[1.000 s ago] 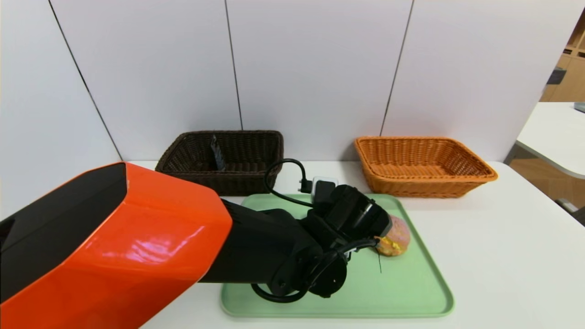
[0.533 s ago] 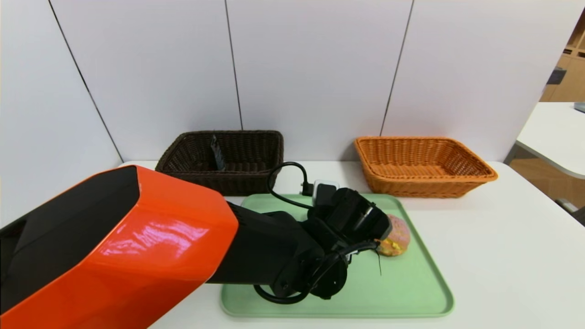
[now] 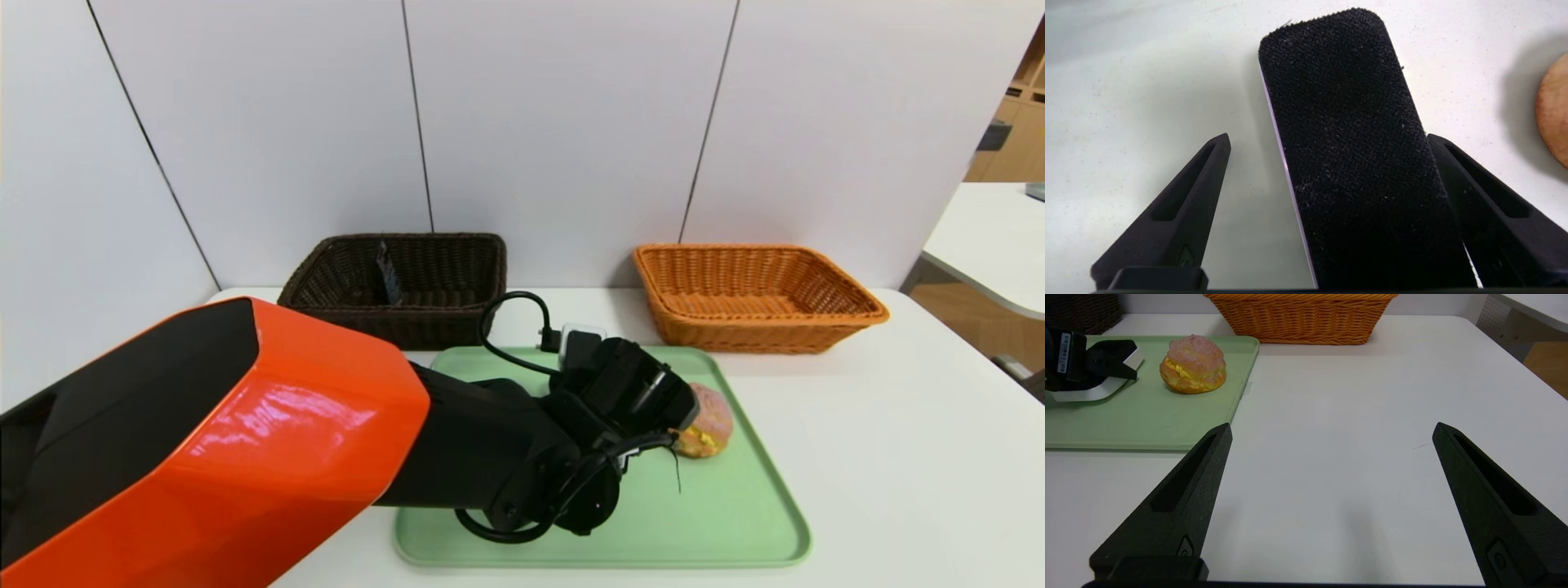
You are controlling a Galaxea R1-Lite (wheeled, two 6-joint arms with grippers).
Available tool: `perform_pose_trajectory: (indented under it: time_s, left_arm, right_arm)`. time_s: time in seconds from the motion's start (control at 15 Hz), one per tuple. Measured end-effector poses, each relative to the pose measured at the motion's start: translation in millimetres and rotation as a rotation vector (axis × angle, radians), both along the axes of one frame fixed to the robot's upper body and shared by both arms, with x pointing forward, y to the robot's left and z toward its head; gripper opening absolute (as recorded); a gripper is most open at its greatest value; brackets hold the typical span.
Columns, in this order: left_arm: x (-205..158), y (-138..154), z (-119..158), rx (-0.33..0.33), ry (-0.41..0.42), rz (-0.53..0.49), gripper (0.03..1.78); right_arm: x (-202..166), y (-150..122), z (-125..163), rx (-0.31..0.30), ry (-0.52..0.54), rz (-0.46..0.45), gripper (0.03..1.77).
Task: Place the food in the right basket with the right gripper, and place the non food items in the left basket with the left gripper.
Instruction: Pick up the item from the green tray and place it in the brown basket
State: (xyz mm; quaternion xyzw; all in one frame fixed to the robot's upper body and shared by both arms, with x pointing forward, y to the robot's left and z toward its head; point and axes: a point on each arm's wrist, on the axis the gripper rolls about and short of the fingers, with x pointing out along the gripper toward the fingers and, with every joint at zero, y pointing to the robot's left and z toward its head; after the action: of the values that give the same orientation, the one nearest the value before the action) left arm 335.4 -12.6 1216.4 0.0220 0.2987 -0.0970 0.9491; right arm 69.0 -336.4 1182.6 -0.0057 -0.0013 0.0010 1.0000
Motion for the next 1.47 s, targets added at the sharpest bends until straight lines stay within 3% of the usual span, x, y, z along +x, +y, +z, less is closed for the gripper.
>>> perform_pose_trajectory:
  time_s: [0.67,0.93,1.47]
  left_arm:
    - [0.4,0.1,0.1,-0.001,-0.002,0.003,1.69]
    - [0.5,-0.4,-1.7,0.000,0.000,0.005,1.07]
    - [1.0,0.1,-1.2,-0.002,0.000,0.007,0.99]
  right_arm:
    - [0.0,0.0,0.0,0.000,0.000,0.000,1.70]
    - [0.0,0.0,0.0,0.000,0.000,0.000,1.70]
    - [0.0,0.0,0.0,0.000,0.000,0.000,1.70]
